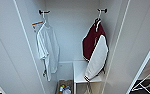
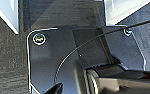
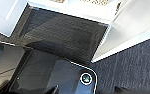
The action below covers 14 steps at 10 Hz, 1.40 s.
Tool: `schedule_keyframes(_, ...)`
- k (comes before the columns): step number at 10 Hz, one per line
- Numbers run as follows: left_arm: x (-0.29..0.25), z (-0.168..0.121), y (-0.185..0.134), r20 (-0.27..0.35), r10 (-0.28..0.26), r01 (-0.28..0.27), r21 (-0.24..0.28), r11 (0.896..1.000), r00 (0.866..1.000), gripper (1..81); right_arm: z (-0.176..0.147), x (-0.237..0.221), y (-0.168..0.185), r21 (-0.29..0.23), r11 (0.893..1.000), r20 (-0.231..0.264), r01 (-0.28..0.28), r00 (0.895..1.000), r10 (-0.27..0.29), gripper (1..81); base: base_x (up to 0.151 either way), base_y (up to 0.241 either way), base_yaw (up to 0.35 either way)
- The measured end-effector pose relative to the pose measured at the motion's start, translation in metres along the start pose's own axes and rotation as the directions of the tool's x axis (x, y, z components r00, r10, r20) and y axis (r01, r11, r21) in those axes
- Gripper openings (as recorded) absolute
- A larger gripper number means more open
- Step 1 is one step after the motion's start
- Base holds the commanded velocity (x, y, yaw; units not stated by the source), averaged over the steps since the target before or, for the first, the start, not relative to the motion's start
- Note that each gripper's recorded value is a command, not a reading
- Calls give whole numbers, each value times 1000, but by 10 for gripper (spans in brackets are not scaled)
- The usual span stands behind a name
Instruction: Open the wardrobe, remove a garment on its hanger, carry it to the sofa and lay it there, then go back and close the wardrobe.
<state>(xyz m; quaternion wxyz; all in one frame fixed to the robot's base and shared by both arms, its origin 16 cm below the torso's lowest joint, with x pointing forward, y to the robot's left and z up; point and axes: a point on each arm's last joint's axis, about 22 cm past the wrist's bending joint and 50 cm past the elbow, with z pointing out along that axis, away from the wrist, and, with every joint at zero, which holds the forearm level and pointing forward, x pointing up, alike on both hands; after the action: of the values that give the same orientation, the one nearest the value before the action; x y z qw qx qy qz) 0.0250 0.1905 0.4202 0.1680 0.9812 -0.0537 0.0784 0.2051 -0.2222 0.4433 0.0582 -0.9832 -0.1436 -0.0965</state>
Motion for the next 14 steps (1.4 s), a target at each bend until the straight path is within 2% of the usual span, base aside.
schedule_keyframes(2, -15, -2, 0, 20, -4, 4, 3, 1000, 1000, 811, 1, -14, -4, 2, 1000, 16, 3, 1000, -3, 811, -32, 0, 0)
schedule_keyframes(4, -7, -1, 2, 10, -2, 2, 0, 1000, 1000, 811, 2, 1, -26, 29, 999, 0, 28, 1000, -28, 811, 0, 0, 0)
schedule_keyframes(6, 0, 1, 2, 1, 1, -1, 0, 1000, 1000, 811, 1, 35, -76, 87, 986, -60, 144, 988, -139, 811, 0, 0, 0)
schedule_keyframes(7, -5, 0, 1, 14, -1, 1, 4, 1000, 1000, 811, 1, 43, -94, 110, 979, -82, 170, 983, -162, 811, 0, 0, 0)
schedule_keyframes(8, -9, 0, 0, 29, -1, 1, 9, 1000, 1000, 811, 1, 37, -95, 116, 979, -81, 167, 984, -158, 811, 0, 0, 0)
schedule_keyframes(9, -9, 0, 0, 30, -1, 1, 10, 1000, 1000, 811, 3, 15, -81, 109, 983, -58, 146, 988, -141, 811, 0, 0, 0)
schedule_keyframes(10, -7, 1, 1, 28, -1, 0, 9, 1000, 1000, 811, 5, -17, -65, 95, 992, -8, 89, 996, -88, 811, 0, 0, 0)
schedule_keyframes(11, -4, 1, 1, 25, 1, -1, 9, 1000, 1000, 811, 5, -51, -52, 81, 997, 51, -7, 999, 3, 811, 0, 0, 0)
schedule_keyframes(12, -3, 2, 3, 23, 1, -1, 6, 1000, 1000, 811, 4, -80, -50, 91, 988, 86, -129, 989, 121, 811, 0, 0, 0)
schedule_keyframes(13, -3, 2, 3, 24, 1, -1, 6, 1000, 1000, 811, 3, -106, -56, 108, 971, 106, -214, 973, 203, 811, 0, 0, 0)
schedule_keyframes(14, -3, 2, 1, 24, 2, -2, 9, 1000, 1000, 811, 0, -137, -67, 120, 954, 137, -274, 957, 257, 811, 0, 0, 0)
